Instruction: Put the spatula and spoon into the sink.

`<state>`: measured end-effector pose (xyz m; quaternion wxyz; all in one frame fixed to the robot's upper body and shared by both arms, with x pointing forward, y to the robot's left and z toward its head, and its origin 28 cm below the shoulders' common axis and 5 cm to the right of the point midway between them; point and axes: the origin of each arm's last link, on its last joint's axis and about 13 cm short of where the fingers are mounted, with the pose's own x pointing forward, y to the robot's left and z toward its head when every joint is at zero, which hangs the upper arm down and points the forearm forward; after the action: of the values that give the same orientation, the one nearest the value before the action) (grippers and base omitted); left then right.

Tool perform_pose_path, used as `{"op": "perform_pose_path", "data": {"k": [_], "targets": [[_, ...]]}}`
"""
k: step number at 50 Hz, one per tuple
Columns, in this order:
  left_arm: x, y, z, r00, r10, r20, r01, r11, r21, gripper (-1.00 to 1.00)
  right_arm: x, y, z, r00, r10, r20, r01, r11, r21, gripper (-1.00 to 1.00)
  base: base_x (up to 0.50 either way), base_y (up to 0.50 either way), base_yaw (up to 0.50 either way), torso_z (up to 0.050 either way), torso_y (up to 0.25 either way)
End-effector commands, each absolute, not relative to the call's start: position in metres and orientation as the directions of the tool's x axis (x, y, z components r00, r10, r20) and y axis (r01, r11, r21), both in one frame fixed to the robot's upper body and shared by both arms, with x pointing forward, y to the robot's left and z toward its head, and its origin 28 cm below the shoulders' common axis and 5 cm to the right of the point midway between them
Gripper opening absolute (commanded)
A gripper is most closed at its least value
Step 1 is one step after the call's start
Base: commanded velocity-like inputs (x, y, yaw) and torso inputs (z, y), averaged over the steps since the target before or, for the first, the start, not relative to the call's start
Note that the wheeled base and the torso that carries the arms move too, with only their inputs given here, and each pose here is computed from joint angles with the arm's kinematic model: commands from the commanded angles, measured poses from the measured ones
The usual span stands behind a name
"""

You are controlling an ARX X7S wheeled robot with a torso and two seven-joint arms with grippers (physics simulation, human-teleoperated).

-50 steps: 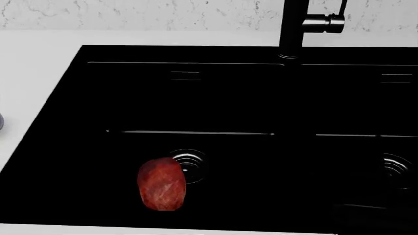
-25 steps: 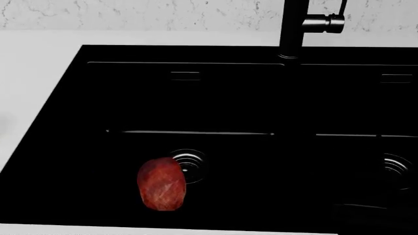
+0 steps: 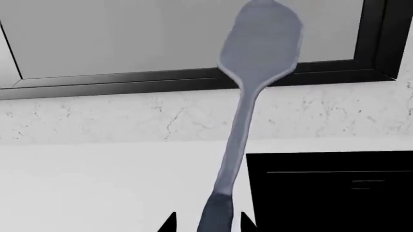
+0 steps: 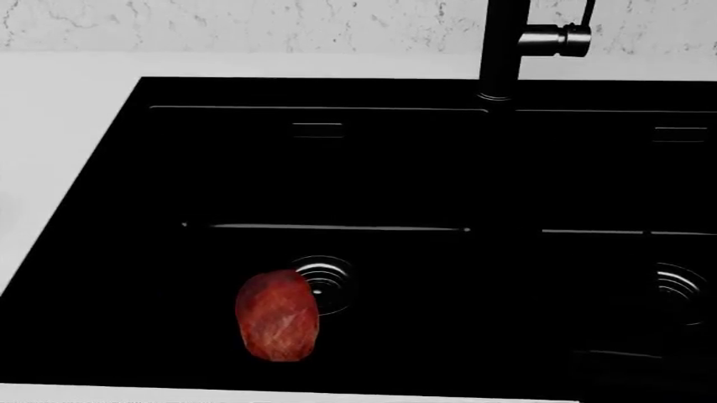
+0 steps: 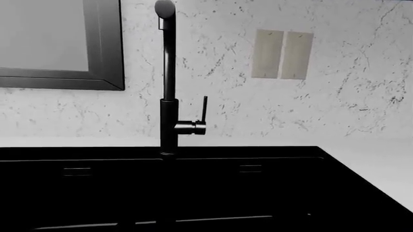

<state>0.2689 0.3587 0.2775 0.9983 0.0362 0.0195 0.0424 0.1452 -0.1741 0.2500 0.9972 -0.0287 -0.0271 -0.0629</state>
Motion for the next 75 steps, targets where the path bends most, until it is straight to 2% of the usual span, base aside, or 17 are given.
{"op": "perform_pose_path", "data": {"k": [1, 12, 21, 23, 27, 30, 32, 35, 38, 42, 49, 54, 60, 64, 69, 75], "targets": [[0.274, 0.348, 0.290, 0.998, 0.041, 0.038, -0.043, 0.997, 0.064, -1.00, 0.147, -0.175, 0.254, 0.990, -0.100, 0.100, 0.106, 0.992, -0.062, 1.00, 0.00, 0.00, 0.00, 0.000, 0.000], [0.306, 0.316, 0.280, 0.998, -0.052, -0.019, 0.054, 0.985, 0.166, -1.00, 0.148, -0.176, 0.254, 0.991, -0.089, 0.097, 0.095, 0.993, -0.063, 1.00, 0.00, 0.00, 0.00, 0.000, 0.000], [0.332, 0.293, 0.277, 0.996, -0.010, -0.093, 0.051, 0.893, 0.447, -1.00, 0.150, -0.177, 0.253, 0.992, -0.082, 0.092, 0.088, 0.994, -0.062, 1.00, 0.00, 0.00, 0.00, 0.000, 0.000], [0.338, 0.290, 0.277, 0.995, 0.056, -0.085, 0.005, 0.808, 0.590, -1.00, 0.149, -0.177, 0.253, 0.992, -0.082, 0.092, 0.088, 0.994, -0.064, 1.00, 0.00, 0.00, 0.00, 0.000, 0.000], [0.346, 0.285, 0.279, 0.994, 0.101, -0.040, -0.041, 0.692, 0.721, -1.00, 0.149, -0.177, 0.251, 0.992, -0.086, 0.092, 0.091, 0.994, -0.058, 1.00, 0.00, 0.00, 0.00, 0.000, 0.000], [0.353, 0.279, 0.281, 0.989, 0.125, 0.079, -0.129, 0.470, 0.873, -1.00, 0.149, -0.177, 0.250, 0.992, -0.088, 0.090, 0.093, 0.994, -0.055, 1.00, 0.00, 0.00, 0.00, 0.000, 0.000], [0.358, 0.273, 0.289, 0.979, 0.105, 0.177, -0.203, 0.358, 0.911, -1.00, 0.150, -0.178, 0.249, 0.992, -0.086, 0.089, 0.091, 0.994, -0.053, 1.00, 0.00, 0.00, 0.00, 0.000, 0.000], [0.366, 0.270, 0.292, 0.968, 0.072, 0.242, -0.252, 0.233, 0.939, -1.00, 0.150, -0.178, 0.248, 0.992, -0.085, 0.088, 0.090, 0.995, -0.050, 1.00, 0.00, 0.00, 0.00, 0.000, 0.000], [0.370, 0.263, 0.296, 0.963, 0.030, 0.266, -0.267, 0.175, 0.948, -1.00, 0.149, -0.177, 0.248, 0.992, -0.085, 0.088, 0.089, 0.995, -0.047, 1.00, 0.00, 0.00, 0.00, 0.000, 0.000], [0.375, 0.255, 0.292, 0.964, -0.020, 0.264, -0.260, 0.109, 0.959, -1.00, 0.149, -0.177, 0.248, 0.993, -0.083, 0.087, 0.087, 0.995, -0.049, 1.00, 0.00, 0.00, 0.00, 0.000, 0.000], [0.380, 0.243, 0.289, 0.964, -0.092, 0.249, -0.243, 0.069, 0.968, -1.00, 0.149, -0.177, 0.250, 0.993, -0.085, 0.086, 0.090, 0.995, -0.051, 1.00, 0.00, 0.00, 0.00, 0.000, 0.000], [0.383, 0.240, 0.274, 0.972, -0.127, 0.197, -0.212, -0.112, 0.971, -1.00, 0.149, -0.177, 0.248, 0.993, -0.088, 0.083, 0.093, 0.994, -0.050, 1.00, 0.00, 0.00, 0.00, 0.000, 0.000], [0.386, 0.244, 0.266, 0.973, -0.119, 0.195, -0.218, -0.230, 0.948, -1.00, 0.148, -0.176, 0.247, 0.992, -0.092, 0.083, 0.096, 0.994, -0.050, 1.00, 0.00, 0.00, 0.00, 0.000, 0.000], [0.385, 0.241, 0.253, 0.970, -0.185, 0.160, -0.215, -0.334, 0.918, -1.00, 0.148, -0.177, 0.246, 0.992, -0.091, 0.082, 0.095, 0.994, -0.047, 1.00, 0.00, 0.00, 0.00, 0.000, 0.000], [0.387, 0.238, 0.241, 0.970, -0.206, 0.130, -0.199, -0.364, 0.910, -1.00, 0.148, -0.177, 0.244, 0.993, -0.093, 0.078, 0.097, 0.994, -0.045, 1.00, 0.00, 0.00, 0.00, 0.000, 0.002], [0.391, 0.226, 0.231, 0.957, -0.265, 0.122, -0.205, -0.315, 0.927, -1.00, 0.149, -0.178, 0.244, 0.993, -0.090, 0.080, 0.094, 0.995, -0.044, 1.00, 0.00, 0.00, 0.00, 0.000, 0.000]]}}
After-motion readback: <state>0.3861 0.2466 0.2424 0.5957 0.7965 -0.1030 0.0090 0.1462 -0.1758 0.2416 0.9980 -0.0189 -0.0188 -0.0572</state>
